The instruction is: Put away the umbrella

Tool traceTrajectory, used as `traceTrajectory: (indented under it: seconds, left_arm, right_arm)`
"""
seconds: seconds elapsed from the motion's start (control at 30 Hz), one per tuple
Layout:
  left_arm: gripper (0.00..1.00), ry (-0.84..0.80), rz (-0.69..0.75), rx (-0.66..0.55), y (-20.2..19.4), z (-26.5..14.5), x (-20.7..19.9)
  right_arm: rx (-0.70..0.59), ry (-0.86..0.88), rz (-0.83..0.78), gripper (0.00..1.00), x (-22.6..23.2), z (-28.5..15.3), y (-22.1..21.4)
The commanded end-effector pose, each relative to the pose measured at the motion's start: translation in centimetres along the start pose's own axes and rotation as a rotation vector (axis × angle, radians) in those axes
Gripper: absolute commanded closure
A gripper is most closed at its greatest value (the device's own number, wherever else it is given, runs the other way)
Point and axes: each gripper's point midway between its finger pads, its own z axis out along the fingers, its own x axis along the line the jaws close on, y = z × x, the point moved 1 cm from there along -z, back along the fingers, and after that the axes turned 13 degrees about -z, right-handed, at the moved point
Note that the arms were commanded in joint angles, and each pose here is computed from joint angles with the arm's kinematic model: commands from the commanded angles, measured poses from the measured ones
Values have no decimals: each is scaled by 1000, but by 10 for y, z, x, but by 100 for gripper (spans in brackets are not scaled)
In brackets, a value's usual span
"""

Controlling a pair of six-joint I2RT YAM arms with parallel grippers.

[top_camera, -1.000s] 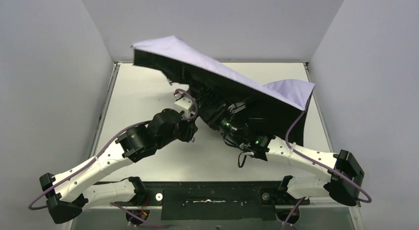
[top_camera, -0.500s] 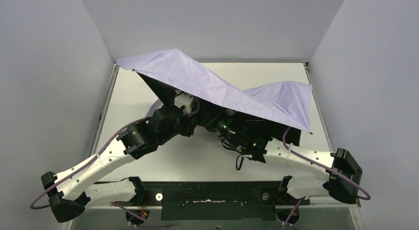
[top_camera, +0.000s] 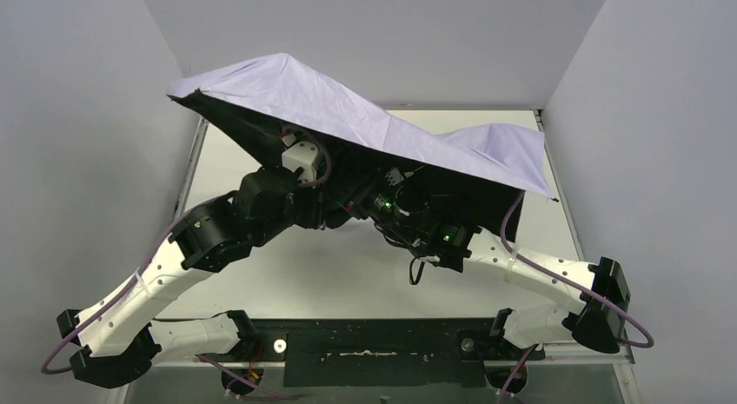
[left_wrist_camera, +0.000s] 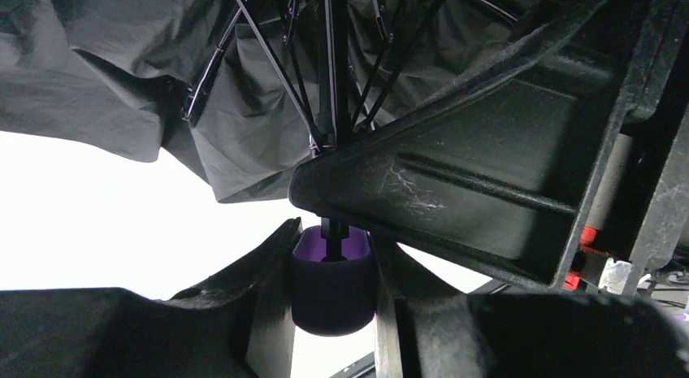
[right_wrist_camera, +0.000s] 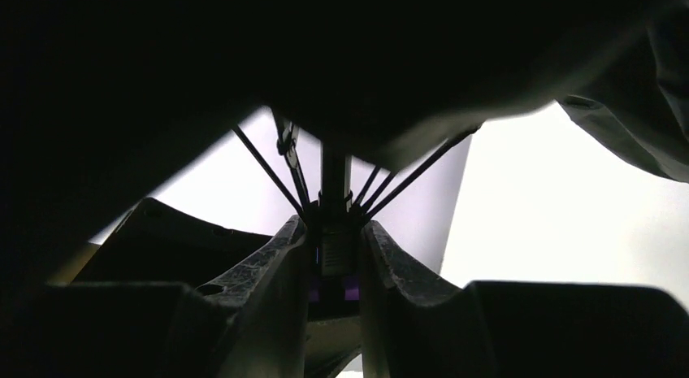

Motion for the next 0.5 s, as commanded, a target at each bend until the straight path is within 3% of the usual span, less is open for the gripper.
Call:
traceTrajectory:
  seconds: [0.0,0.2,0.33,0.47]
  left_arm:
    - [100,99,-35,-88,48,-45,10]
    - [100,198,-86,21,32,-66,24]
    - [100,231,-73,93,2,-42,28]
    - [100,243,-81,69,-26,-3,33]
  right_arm:
    - [132,55,97,100,23,6,-17]
    - [243,72,230,98,30,4,-37]
    - [242,-49,248,97,-19,8,-49]
    - [238,-129,195,97,-84,25,-42]
